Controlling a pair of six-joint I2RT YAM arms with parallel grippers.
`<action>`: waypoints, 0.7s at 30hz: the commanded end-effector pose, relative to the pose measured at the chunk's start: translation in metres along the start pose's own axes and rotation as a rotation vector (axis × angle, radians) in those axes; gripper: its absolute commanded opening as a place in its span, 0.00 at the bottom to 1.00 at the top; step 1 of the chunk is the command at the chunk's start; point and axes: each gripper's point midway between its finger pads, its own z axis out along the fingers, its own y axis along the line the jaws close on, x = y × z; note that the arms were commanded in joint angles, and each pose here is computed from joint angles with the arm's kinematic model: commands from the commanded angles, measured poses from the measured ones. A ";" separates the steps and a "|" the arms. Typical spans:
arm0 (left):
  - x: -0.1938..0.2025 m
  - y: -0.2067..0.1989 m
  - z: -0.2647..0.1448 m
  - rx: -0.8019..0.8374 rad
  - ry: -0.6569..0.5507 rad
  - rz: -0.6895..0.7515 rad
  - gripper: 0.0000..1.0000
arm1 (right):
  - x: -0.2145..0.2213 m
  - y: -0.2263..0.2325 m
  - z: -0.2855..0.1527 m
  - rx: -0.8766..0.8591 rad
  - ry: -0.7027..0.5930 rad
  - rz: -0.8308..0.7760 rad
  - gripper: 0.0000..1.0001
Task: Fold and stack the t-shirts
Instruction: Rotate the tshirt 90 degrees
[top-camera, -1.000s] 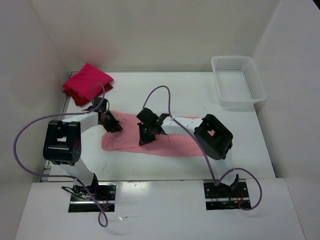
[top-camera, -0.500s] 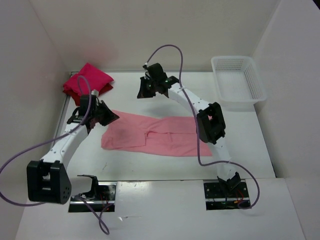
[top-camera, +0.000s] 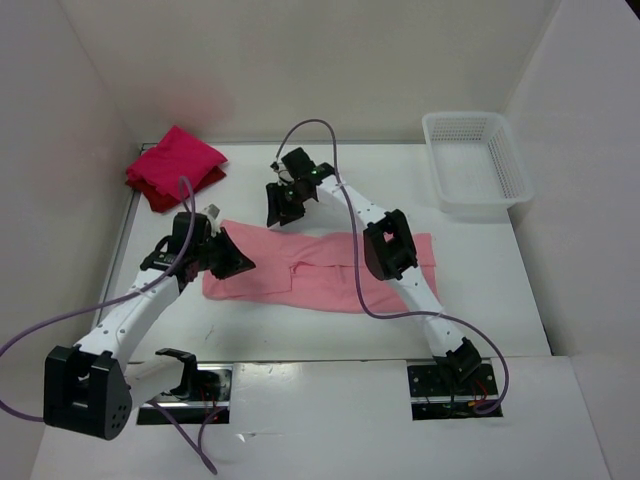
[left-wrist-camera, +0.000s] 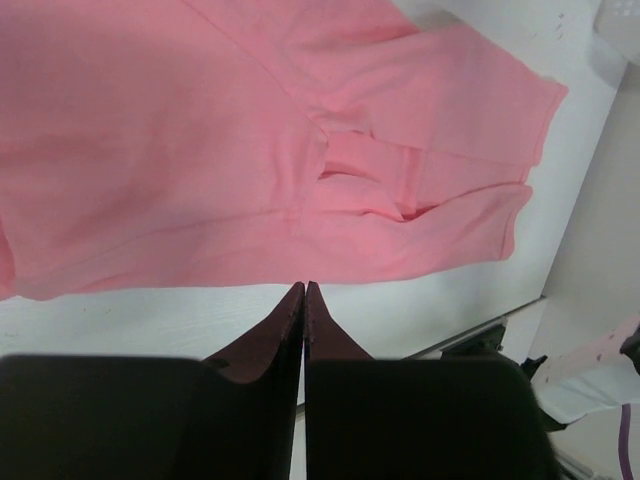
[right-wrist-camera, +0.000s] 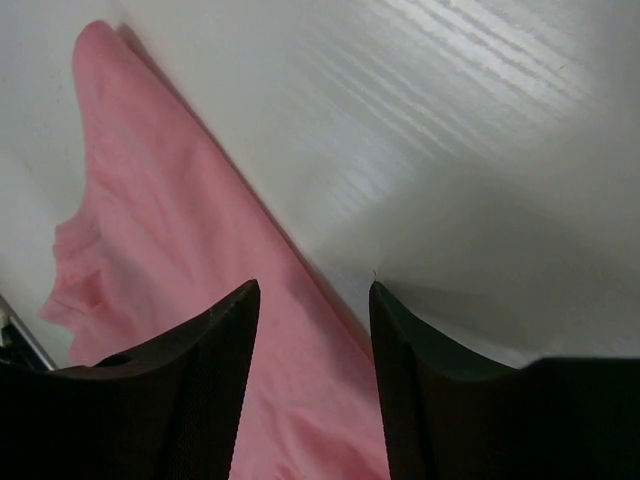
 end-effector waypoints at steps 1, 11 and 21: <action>0.001 -0.023 -0.008 0.115 0.007 0.028 0.06 | 0.022 0.011 0.006 -0.083 0.087 -0.018 0.54; -0.019 -0.068 -0.021 0.235 -0.019 0.113 0.33 | 0.082 0.048 0.029 -0.259 0.250 -0.047 0.19; 0.002 -0.066 -0.007 0.262 0.041 0.036 0.41 | -0.046 -0.024 -0.019 -0.128 -0.130 0.297 0.01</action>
